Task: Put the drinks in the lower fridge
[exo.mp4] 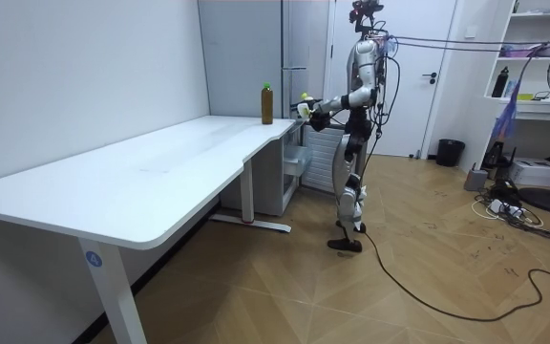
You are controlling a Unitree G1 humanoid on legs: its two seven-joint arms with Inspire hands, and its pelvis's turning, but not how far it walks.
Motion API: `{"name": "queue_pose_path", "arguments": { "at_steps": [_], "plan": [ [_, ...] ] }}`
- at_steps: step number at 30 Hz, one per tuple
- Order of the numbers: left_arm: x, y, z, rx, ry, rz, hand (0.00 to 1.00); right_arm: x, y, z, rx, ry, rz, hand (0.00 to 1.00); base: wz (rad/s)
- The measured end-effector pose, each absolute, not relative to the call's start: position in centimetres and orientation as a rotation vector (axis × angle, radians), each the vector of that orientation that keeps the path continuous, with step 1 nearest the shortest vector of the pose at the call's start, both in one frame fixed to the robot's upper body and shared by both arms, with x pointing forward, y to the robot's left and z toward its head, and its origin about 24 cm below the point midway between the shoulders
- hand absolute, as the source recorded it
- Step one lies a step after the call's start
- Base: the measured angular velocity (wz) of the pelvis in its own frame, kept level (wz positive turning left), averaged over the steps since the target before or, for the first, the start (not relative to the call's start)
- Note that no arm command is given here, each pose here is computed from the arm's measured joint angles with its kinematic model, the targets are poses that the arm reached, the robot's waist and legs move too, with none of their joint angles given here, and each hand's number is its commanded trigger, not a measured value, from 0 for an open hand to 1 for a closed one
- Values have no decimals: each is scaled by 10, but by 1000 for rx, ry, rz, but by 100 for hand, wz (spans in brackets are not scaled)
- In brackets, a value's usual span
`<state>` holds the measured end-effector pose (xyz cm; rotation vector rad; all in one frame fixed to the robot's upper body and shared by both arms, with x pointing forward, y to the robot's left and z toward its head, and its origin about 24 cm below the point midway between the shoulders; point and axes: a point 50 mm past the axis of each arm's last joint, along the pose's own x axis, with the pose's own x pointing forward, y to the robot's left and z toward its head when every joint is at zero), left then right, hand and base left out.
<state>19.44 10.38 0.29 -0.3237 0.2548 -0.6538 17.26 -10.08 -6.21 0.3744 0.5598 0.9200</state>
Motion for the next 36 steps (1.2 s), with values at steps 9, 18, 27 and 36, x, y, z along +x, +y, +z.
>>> {"name": "queue_pose_path", "arguments": {
  "at_steps": [9, 18, 27, 36],
  "plan": [
    [201, 103, 16, -342, 199, -669, 0, 174, -101, -58, 459, 525, 928, 100, 0],
    [212, 105, 56, -400, 20, -698, 0, 173, -117, -61, 422, 552, 908, 100, -2],
    [222, 120, 117, -475, -311, -717, 0, 160, -130, -72, 396, 635, 877, 100, -4],
    [221, 171, 154, -349, -526, -484, 0, 151, -150, -75, 387, 635, 789, 100, -2]
  ]
}}
